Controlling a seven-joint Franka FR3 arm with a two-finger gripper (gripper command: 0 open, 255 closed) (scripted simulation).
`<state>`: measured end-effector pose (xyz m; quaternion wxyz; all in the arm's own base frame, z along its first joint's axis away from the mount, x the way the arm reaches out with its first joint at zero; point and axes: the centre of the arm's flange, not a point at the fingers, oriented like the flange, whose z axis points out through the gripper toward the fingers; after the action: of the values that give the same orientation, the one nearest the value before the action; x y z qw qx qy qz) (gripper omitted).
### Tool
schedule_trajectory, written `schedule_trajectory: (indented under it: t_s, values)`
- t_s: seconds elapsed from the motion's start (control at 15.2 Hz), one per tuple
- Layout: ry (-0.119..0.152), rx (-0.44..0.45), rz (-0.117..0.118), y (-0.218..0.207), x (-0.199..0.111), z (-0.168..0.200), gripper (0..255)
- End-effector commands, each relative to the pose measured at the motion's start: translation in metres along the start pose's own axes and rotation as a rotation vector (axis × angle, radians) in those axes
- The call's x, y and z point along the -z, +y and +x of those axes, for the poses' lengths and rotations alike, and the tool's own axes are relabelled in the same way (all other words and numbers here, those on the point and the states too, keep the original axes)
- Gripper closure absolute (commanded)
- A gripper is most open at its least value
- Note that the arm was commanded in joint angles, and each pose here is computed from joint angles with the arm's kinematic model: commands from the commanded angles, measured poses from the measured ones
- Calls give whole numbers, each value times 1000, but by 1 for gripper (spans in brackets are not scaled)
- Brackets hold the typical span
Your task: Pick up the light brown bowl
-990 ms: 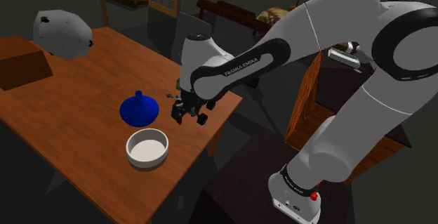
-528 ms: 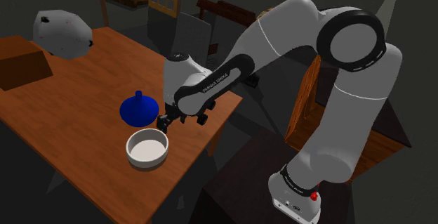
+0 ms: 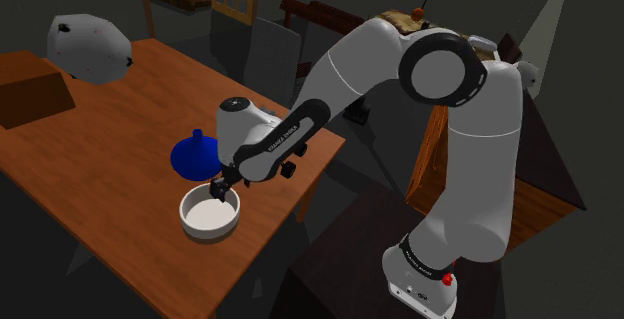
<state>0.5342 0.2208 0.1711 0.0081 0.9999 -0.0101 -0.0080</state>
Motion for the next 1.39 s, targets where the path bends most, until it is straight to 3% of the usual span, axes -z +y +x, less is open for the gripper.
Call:
schedule_trajectory:
  t_s: [0.0, 0.26, 0.33, 0.92, 1.32]
  values:
    - [1, 0, 0, 1, -10, 0, 0]
    - [1, 0, 0, 1, -24, 0, 0]
    - [1, 0, 0, 1, -24, 0, 255]
    - [1, 0, 0, 1, -24, 0, 255]
    - [1, 0, 0, 1, 8, 0, 255]
